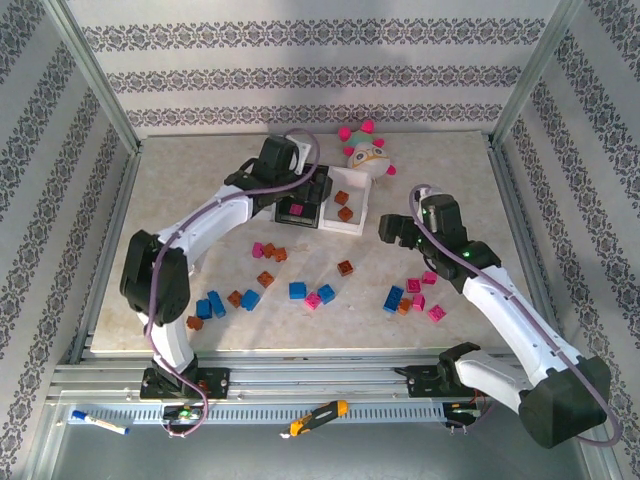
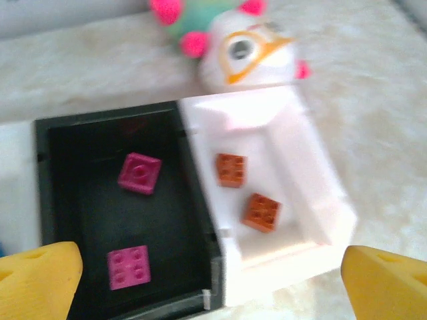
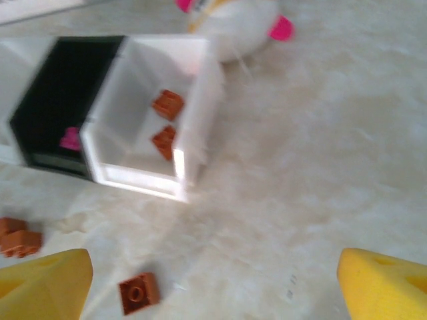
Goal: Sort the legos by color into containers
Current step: Pick up the lego from the middle-right of the table, then place the lego in the container.
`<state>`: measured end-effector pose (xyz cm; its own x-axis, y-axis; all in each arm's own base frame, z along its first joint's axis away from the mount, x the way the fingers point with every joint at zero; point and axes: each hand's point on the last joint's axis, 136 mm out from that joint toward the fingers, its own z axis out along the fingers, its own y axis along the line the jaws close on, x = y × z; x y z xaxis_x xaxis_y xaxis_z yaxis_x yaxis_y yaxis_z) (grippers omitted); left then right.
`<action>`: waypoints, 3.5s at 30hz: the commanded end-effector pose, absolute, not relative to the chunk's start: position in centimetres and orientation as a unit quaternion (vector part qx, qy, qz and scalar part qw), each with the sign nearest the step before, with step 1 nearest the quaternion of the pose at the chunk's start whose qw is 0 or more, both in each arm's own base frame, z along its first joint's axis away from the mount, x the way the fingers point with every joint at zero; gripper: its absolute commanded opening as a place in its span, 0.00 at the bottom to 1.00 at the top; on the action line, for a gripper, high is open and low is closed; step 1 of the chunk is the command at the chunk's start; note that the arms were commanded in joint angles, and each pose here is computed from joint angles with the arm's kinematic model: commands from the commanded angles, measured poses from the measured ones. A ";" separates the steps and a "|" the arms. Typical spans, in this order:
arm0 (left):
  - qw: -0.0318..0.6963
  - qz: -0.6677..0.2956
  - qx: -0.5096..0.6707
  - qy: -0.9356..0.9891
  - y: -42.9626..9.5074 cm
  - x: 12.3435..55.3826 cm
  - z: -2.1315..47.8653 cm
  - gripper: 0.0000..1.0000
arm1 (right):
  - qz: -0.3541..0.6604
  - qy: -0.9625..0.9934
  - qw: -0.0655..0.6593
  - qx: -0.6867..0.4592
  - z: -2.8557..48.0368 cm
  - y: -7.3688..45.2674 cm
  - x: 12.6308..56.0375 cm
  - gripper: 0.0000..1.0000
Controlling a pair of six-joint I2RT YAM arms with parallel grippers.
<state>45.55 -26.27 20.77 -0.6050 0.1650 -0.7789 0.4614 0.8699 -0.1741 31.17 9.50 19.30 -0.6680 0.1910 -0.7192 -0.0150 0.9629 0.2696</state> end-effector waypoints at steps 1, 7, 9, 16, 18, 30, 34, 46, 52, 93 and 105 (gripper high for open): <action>0.454 -0.214 0.310 0.807 -30.4 42.5 22.4 0.99 | 0.071 0.922 0.358 0.126 16.4 5.8 29.3 0.94; 0.449 -0.279 0.403 0.747 -34.8 36.6 22.8 0.99 | 0.038 0.949 0.278 0.145 12.6 3.3 27.6 0.93; 0.446 -0.295 0.426 0.729 -35.9 34.8 22.6 0.99 | 0.028 0.958 0.247 0.142 11.3 2.6 27.1 0.93; 0.451 -0.358 0.449 0.683 -38.0 31.3 22.5 0.99 | -0.006 0.981 0.142 0.133 7.3 0.8 25.6 0.87; 0.450 -0.362 0.451 0.680 -38.1 31.0 22.4 0.99 | 0.014 0.983 0.118 0.139 6.4 1.1 25.4 0.84; 0.441 -0.361 0.455 0.684 -37.7 30.1 21.5 0.99 | 0.011 0.989 0.057 0.139 2.7 1.3 26.0 0.60; 0.439 -0.359 0.456 0.686 -37.4 29.8 21.3 0.99 | 0.010 0.989 0.049 0.137 2.2 1.3 26.3 0.45; 0.453 -0.348 0.438 0.694 -36.6 29.8 21.4 0.99 | 0.069 0.983 0.107 0.130 6.0 3.1 28.2 0.21; 0.464 -0.334 0.411 0.710 -35.1 29.8 21.6 0.99 | 0.114 0.965 0.209 0.109 11.0 5.8 31.0 0.18; 0.536 -0.190 0.235 0.788 -21.3 28.3 21.6 0.99 | 0.198 0.902 0.370 -0.104 13.9 32.4 52.5 0.17; 0.509 -0.177 0.190 0.820 -19.9 28.8 20.3 0.99 | 0.212 0.884 0.399 -0.122 18.5 31.6 50.3 0.72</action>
<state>28.29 -21.34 21.75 -0.3230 0.1573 -0.9332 0.5686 0.8205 -0.0585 51.66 31.96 14.17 -0.7041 -0.0545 -0.7080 -0.3508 0.8936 0.2801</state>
